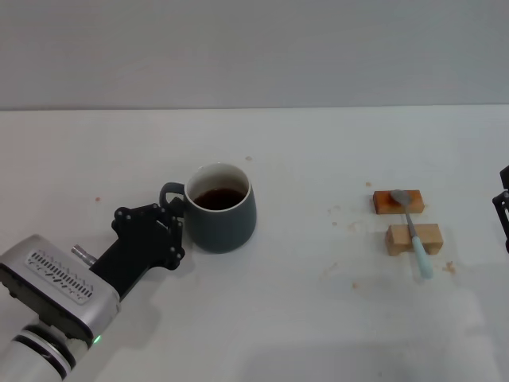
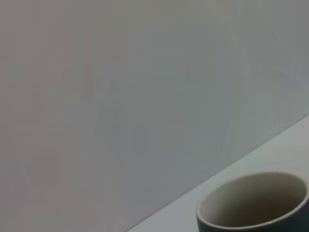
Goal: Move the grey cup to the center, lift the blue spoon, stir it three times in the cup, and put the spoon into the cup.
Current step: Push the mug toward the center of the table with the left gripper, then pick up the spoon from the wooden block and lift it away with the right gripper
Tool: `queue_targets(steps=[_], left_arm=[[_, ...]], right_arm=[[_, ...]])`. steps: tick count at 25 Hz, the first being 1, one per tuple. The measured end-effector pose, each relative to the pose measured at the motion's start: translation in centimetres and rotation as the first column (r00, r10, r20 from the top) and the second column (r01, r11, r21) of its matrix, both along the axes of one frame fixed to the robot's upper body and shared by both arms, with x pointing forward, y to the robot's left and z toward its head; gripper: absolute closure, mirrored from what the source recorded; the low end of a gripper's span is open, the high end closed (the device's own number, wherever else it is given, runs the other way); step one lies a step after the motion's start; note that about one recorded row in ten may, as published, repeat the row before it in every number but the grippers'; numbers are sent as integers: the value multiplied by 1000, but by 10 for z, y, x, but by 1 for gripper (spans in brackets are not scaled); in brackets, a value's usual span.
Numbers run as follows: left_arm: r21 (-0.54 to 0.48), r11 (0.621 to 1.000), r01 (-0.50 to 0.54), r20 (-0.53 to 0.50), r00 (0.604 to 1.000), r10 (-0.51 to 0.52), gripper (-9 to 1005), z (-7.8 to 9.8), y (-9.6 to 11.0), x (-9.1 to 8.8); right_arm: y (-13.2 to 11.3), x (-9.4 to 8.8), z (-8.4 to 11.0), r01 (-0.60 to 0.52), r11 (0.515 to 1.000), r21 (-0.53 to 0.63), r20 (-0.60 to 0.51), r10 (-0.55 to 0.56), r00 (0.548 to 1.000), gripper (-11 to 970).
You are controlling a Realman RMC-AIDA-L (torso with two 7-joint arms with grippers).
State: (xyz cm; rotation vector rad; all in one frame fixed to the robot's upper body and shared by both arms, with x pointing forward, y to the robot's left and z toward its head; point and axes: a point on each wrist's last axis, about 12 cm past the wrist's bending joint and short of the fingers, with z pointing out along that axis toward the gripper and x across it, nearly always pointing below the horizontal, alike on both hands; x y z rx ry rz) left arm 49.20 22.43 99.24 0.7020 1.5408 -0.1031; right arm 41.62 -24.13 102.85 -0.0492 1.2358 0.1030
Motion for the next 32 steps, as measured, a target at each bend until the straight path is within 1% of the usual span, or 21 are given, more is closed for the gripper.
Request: queue_targets(steps=[9,11,12,14,16,17,18,19,21,23,24,25,27,29,30,31,32], left_arm=[[5,1000,27,-3,1000,-27,998,0,-4,-1],[5,1000,27,-5,1000,-27,998,-1,-3,-2],[0,1000,16,-1,1000,-16,998,-2,1,-7],[-5,1000,8,5,1000,-8,998,-2,3,-10],[-5,1000,8,5,1000,-8,998,-2,3,-10],[-44,997,-61,36,997,63,998,-3,18,-27],[-74,990,-117,47,992,121,998,-3,28,-36],[-74,990,-117,47,992,121,998,-3,28,-36],[-133,963,-234,48,969,242,998,-4,49,-53],[-173,939,-296,42,951,308,998,-4,63,-64],[-205,920,-334,36,937,348,998,-4,71,-71],[-261,881,-395,22,910,414,998,-3,85,-80],[-299,852,-430,15,891,454,998,-2,95,-86],[-362,798,-482,-6,857,515,998,-1,110,-96],[-422,738,-527,-36,823,567,998,-1,124,-103],[-422,738,-527,-36,823,567,998,-1,124,-103],[-445,711,-545,-52,808,587,998,-1,130,-106]], right_arm=[[1,0,0,-6,1000,-1,-1,6,1000,208],[1,0,0,-6,1000,-2,-1,6,1000,209],[1,0,0,-7,1000,-3,-1,7,1000,209],[1,0,0,-7,1000,-4,-1,7,1000,209],[0,-1,-1,-6,1000,-4,-3,6,1000,209],[0,-1,-1,-4,1000,-3,-4,4,1000,209],[0,-2,-1,-1,1000,-2,-6,1,1000,209],[-1,-3,-1,2,1000,-1,-8,-2,1000,208],[-1,-3,-2,3,1000,0,-9,-3,1000,208],[0,-3,-2,-1,1000,1,-9,1,1000,208],[0,-4,-2,-2,1000,1,-10,2,1000,208],[0,-5,-2,-1,1000,2,-12,1,1000,208],[0,-6,-3,0,1000,6,-15,0,1000,208],[0,-8,-3,4,1000,16,-21,-4,1000,208],[1,-11,-4,12,1000,28,-30,-11,999,209],[1,-11,-4,12,1000,28,-30,-11,999,209],[1,-13,-5,17,999,34,-36,-16,999,209]])
